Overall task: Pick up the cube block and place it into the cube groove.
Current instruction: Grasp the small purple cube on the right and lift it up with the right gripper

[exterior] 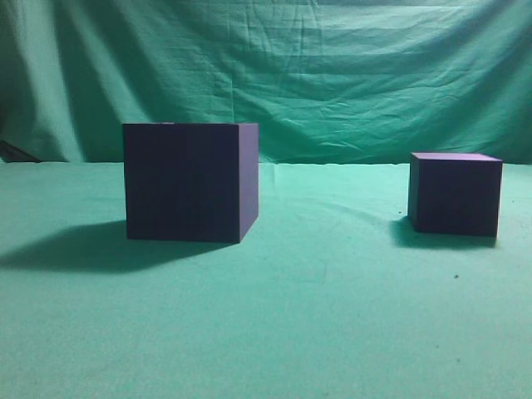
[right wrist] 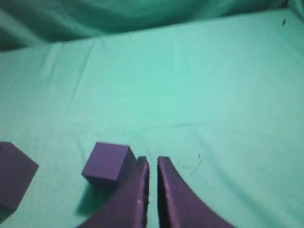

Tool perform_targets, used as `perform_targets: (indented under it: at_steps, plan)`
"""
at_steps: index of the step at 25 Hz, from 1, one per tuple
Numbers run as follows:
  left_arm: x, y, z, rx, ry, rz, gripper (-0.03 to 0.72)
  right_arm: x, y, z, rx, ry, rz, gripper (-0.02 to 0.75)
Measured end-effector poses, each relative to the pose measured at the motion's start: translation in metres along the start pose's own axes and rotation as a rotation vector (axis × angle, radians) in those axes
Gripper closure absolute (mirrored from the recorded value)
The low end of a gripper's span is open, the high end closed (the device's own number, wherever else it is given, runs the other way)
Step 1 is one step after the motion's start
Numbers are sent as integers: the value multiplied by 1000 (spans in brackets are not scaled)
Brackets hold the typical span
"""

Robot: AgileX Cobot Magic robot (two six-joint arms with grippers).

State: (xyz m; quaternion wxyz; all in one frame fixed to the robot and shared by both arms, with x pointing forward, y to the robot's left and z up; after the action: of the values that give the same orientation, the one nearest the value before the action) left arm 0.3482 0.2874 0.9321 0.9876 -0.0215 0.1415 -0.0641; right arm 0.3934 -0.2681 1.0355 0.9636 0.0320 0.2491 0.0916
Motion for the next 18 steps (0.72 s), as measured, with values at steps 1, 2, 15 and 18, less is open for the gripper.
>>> perform_targets:
  at_steps: [1,2,15,18]
  plan:
    - [0,0,0,0,0,0,688,4,0,-1,8,22,5,738]
    - [0,0,0,0,0,0,688,7,1,0,8,45,10,738]
    - [0,0,0,0,0,0,688,74,59,14,-277,592,156,738]
    - [0,0,0,0,0,0,688,101,75,11,-315,692,103,638]
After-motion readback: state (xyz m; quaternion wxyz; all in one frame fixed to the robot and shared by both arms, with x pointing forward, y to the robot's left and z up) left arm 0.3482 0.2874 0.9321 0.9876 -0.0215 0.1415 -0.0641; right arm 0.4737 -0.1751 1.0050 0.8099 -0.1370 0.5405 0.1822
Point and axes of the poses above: a point on each arm's last joint axis where the gripper is mounted, x pointing out along that axis toward the gripper, y along the wrist's bending axis when the last joint is at zero, z = x × y, the point moved 6 cm from there along x, pointing out along that axis toward the gripper, and after that the axes turned 7 degrees about -x, right-handed, at the moved point
